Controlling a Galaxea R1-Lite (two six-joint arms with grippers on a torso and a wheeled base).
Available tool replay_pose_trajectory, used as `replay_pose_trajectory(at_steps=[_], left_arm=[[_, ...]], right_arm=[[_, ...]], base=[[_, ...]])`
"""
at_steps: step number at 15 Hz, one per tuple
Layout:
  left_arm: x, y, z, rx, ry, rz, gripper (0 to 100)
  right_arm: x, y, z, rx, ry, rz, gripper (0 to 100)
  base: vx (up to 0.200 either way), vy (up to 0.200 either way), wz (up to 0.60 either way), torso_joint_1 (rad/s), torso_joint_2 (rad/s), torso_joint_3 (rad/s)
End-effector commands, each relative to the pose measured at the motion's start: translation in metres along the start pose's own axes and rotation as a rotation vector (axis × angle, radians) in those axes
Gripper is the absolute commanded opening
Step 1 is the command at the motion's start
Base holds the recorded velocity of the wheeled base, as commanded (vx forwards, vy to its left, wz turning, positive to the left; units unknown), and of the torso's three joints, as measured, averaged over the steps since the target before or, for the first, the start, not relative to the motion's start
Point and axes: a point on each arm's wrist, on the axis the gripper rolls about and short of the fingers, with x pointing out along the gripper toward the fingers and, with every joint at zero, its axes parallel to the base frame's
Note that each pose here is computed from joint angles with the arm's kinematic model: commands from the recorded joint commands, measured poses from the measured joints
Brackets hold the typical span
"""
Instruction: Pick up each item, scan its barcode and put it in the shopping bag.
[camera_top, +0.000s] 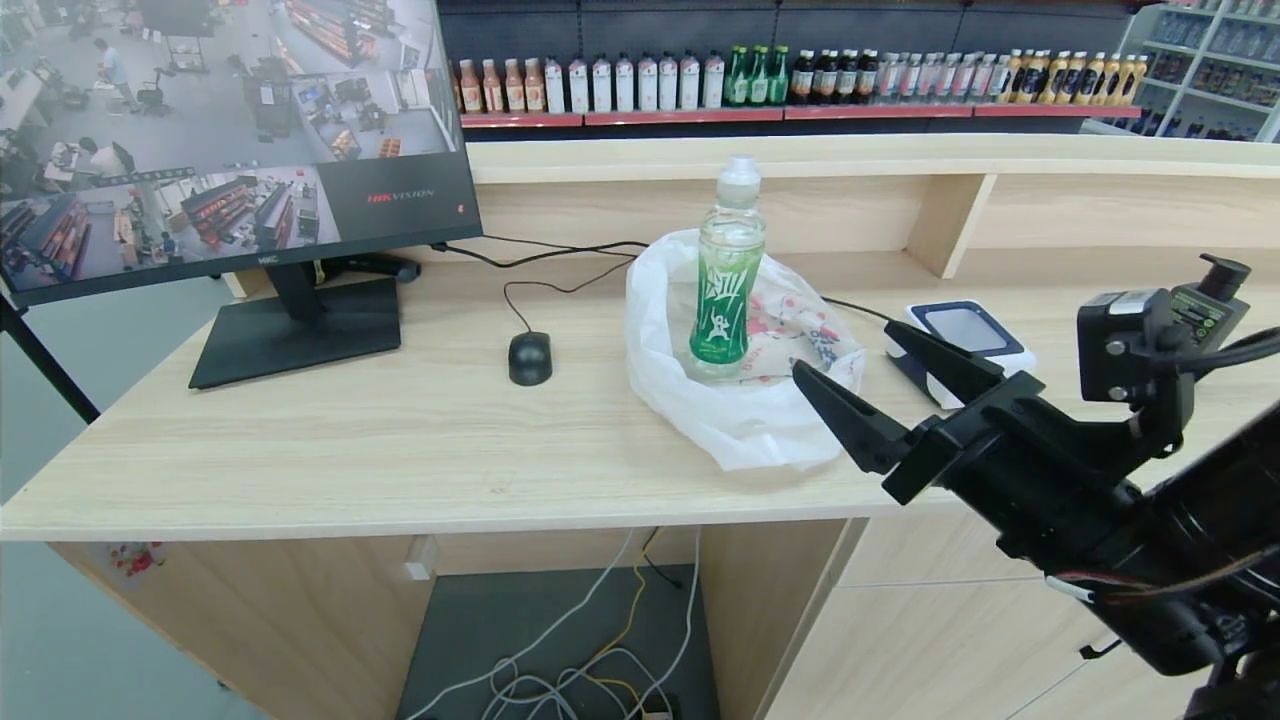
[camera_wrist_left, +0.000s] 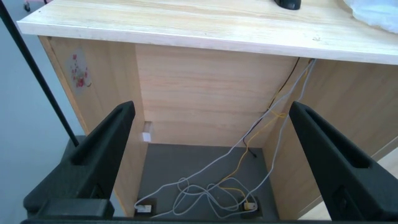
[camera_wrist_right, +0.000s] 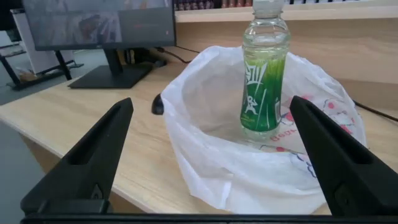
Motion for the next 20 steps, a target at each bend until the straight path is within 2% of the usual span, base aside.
replay_pose_trajectory(at_steps=[1, 3, 8, 10, 12, 15, 17, 20], left_arm=[[0.000, 0.000, 0.000, 0.000, 0.000, 0.001, 100], [0.000, 0.000, 0.000, -0.001, 0.000, 0.001, 100], [0.000, 0.000, 0.000, 0.005, 0.001, 0.001, 100], [0.000, 0.000, 0.000, 0.030, 0.001, 0.001, 100], [0.000, 0.000, 0.000, 0.023, 0.001, 0.001, 100], [0.000, 0.000, 0.000, 0.016, 0.001, 0.001, 100], [0.000, 0.000, 0.000, 0.004, 0.000, 0.001, 100], [0.000, 0.000, 0.000, -0.009, 0.001, 0.001, 100]], right_arm=[[-0.004, 0.006, 0.006, 0.009, -0.020, 0.022, 100], [-0.003, 0.006, 0.005, 0.010, -0.014, 0.021, 100], [0.004, 0.006, 0.001, 0.030, -0.010, 0.023, 100], [0.016, 0.006, 0.006, 0.031, -0.052, 0.023, 100], [0.018, 0.003, 0.007, 0.024, -0.056, 0.011, 100], [0.014, -0.015, 0.006, -0.014, -0.049, -0.056, 100], [0.005, -0.023, 0.020, -0.028, -0.086, -0.088, 100], [-0.023, -0.036, 0.029, -0.053, -0.088, -0.152, 100]], base=[[0.000, 0.000, 0.00, 0.000, 0.00, 0.000], [0.000, 0.000, 0.00, 0.000, 0.00, 0.000], [-0.200, 0.000, 0.00, 0.005, 0.00, 0.001], [0.000, 0.000, 0.00, 0.000, 0.00, 0.000], [0.000, 0.000, 0.00, 0.000, 0.00, 0.000], [0.000, -0.200, 0.00, 0.006, 0.01, 0.002], [0.000, -0.200, 0.00, 0.012, 0.01, 0.002], [0.000, -0.200, 0.00, 0.004, 0.01, 0.001]])
